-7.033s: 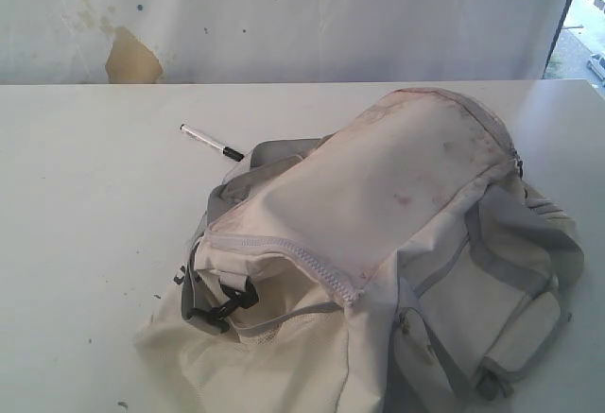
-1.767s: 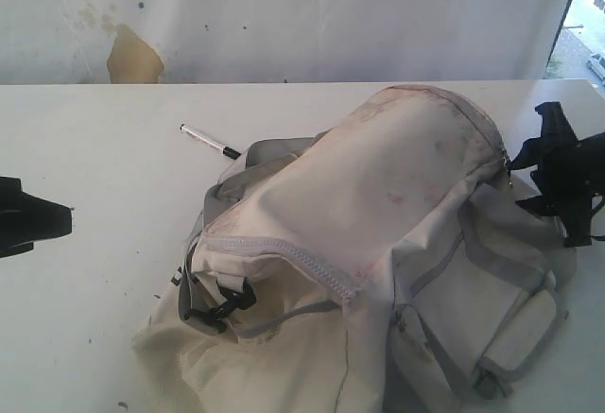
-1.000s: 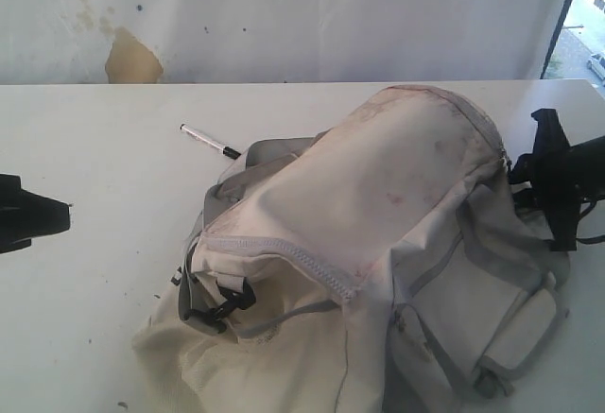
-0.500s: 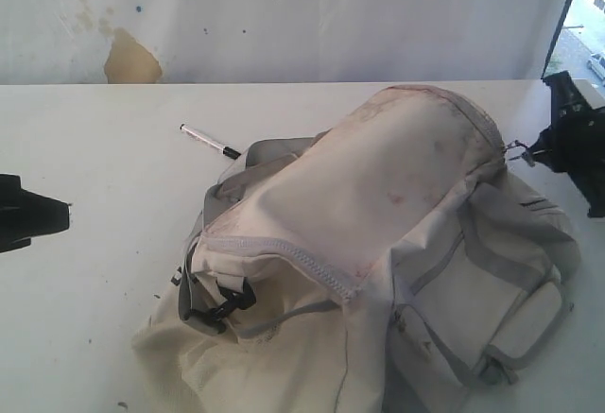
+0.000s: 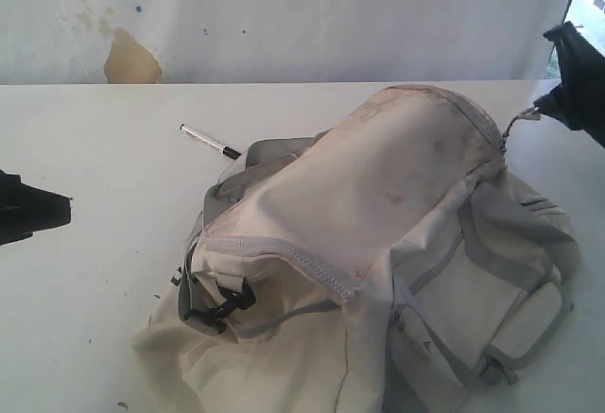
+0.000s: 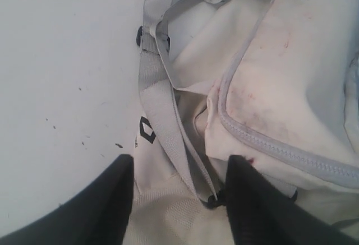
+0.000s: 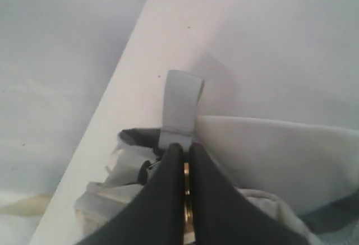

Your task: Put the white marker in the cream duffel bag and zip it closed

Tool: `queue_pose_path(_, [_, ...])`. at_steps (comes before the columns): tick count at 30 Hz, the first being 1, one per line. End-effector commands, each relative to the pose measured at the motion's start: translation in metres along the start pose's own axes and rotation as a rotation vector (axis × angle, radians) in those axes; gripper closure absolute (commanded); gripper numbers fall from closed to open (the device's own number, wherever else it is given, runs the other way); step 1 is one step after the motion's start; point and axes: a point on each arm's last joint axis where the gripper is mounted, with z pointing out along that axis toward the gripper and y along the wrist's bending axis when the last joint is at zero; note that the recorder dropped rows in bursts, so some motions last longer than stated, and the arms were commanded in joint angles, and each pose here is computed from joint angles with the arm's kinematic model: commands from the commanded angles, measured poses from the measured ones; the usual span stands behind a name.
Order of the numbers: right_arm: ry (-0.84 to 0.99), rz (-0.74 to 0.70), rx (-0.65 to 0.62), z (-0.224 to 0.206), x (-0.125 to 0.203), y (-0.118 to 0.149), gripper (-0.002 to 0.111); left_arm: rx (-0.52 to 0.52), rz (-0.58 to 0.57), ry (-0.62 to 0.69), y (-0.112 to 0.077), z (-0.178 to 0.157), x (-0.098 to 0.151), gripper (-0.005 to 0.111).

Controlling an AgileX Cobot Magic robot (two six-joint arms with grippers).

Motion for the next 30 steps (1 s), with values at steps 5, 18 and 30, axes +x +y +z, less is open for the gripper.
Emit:
queue_pose_path(5, [-0.007, -0.259, -0.183, -0.01, -0.001, 0.063, 0.108, 0.021, -0.007, -0.038, -0.003, 0.0, -0.005, 0.055])
queue_pose_path(18, [0.004, -0.731, -0.259, 0.021, 0.014, 0.094, 0.108, 0.045, 0.01, -0.035, -0.005, 0.0, -0.004, 0.055])
queue_pose_path(30, [0.234, -0.936, -0.379, 0.048, 0.073, 0.101, 0.108, 0.069, -0.005, -0.037, 0.001, 0.023, -0.024, 0.055])
